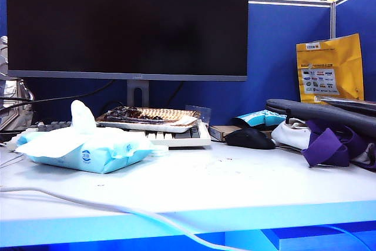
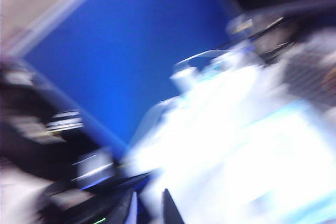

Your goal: Pull out a wet wipe from the sky blue wet wipes packet and place it on the table.

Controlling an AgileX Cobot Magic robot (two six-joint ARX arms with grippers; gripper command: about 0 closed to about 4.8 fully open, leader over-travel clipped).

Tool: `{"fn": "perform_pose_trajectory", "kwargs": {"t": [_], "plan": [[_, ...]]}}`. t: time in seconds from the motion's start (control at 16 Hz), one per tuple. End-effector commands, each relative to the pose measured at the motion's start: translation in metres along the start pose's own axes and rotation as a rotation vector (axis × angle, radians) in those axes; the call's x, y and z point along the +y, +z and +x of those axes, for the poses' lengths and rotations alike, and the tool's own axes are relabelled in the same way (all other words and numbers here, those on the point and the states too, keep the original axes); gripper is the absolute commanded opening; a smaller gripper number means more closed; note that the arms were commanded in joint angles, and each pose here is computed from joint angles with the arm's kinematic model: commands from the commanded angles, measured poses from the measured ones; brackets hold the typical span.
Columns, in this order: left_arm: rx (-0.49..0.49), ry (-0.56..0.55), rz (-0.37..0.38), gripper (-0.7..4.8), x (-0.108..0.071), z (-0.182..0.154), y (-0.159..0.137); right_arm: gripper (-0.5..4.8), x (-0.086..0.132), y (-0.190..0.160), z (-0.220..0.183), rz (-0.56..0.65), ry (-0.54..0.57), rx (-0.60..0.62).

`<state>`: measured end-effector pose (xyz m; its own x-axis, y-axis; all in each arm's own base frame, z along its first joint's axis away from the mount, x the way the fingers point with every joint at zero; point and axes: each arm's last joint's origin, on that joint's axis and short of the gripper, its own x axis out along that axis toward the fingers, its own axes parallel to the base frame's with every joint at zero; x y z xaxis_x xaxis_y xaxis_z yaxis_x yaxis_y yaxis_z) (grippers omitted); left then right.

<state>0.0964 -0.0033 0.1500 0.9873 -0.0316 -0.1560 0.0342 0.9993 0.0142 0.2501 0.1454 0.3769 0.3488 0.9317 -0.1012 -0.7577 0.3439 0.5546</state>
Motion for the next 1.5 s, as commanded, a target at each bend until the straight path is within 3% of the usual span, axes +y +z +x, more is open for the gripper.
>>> {"fn": "perform_pose_trajectory", "kwargs": {"t": [0.06,0.44,1.25,1.32,1.38,1.44,1.5], "plan": [[0.009,-0.004,0.004,-0.05,0.000,0.000,-0.001,0.73,0.011,0.007,0.039,-0.183,-0.149,0.069],[0.009,-0.003,0.004,-0.05,0.000,0.000,-0.001,0.73,0.019,0.012,0.119,-0.394,-0.347,0.164],[0.009,-0.004,0.004,-0.05,0.000,0.000,-0.001,0.87,-0.043,-0.046,0.240,-0.323,-0.359,0.361],[0.009,-0.004,0.004,-0.05,0.000,0.000,-0.001,1.09,-0.045,-0.048,0.243,-0.317,-0.360,0.378],[0.009,-0.003,0.004,-0.05,0.000,0.000,-0.001,1.68,-0.049,-0.053,0.247,-0.309,-0.367,0.403],[0.009,-0.004,0.004,-0.05,0.000,0.000,-0.001,2.68,-0.052,-0.057,0.251,-0.304,-0.370,0.420],[0.009,-0.003,0.004,-0.05,0.000,0.000,-0.001,3.15,-0.054,-0.058,0.252,-0.303,-0.375,0.425]]}}
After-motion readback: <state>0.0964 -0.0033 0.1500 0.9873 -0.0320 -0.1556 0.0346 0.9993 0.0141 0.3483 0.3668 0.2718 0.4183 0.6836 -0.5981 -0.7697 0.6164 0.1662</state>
